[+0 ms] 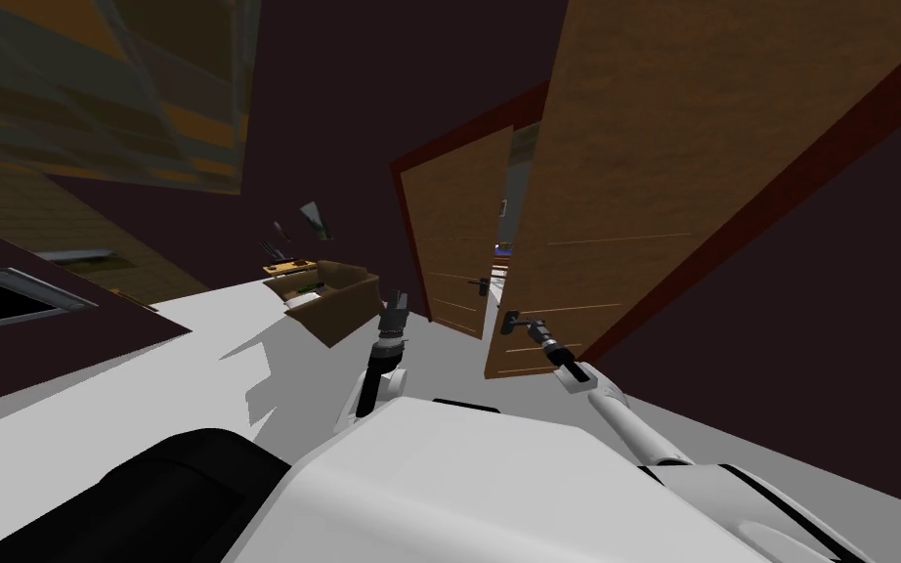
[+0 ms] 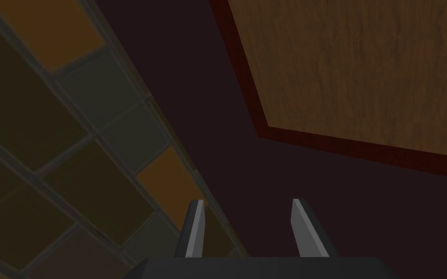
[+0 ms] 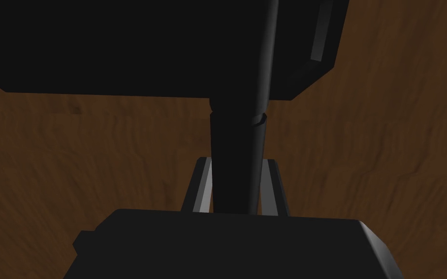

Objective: Pull the door open

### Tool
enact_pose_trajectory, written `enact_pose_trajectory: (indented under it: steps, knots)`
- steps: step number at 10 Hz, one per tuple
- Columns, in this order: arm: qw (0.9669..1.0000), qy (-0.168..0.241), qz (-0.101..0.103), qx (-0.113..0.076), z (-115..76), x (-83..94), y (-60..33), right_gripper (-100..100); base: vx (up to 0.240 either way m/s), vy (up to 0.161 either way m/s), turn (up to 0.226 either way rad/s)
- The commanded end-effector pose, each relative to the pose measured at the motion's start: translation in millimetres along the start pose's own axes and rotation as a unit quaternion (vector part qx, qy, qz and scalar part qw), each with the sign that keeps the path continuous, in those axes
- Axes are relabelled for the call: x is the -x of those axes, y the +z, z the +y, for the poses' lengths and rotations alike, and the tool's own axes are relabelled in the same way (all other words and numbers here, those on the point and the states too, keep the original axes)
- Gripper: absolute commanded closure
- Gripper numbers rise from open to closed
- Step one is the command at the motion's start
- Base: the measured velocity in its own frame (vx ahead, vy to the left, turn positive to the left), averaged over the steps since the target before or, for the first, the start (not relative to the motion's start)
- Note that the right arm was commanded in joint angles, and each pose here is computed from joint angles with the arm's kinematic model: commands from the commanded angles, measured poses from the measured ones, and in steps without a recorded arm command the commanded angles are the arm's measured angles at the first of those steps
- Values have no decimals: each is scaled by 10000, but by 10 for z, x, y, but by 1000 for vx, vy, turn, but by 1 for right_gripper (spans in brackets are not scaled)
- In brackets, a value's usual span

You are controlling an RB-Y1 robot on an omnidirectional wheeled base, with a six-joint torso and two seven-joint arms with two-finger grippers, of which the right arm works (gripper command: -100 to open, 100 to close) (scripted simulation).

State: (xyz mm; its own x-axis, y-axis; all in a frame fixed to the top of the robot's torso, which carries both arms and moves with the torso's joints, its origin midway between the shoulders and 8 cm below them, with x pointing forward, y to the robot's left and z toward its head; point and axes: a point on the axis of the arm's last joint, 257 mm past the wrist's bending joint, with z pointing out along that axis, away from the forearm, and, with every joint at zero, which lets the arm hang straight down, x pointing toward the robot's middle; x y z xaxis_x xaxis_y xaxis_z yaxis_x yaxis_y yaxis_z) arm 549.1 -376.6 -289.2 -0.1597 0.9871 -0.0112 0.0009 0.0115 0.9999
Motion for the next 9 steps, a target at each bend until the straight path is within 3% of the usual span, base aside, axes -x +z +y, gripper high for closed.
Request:
enact_pose_trajectory:
  steps: [1,4,8,9]
  knots:
    - [9998,17,184,18,-19,-61,-83,100,-173,-64,103]
    - [9993,22,360,29,-21,-76,-181,100,-119,-89,67]
    - [9975,55,709,18,-34,-118,-379,100,-157,-93,91]
    - [9982,13,594,25,-1,-30,-336,100,-63,-51,1]
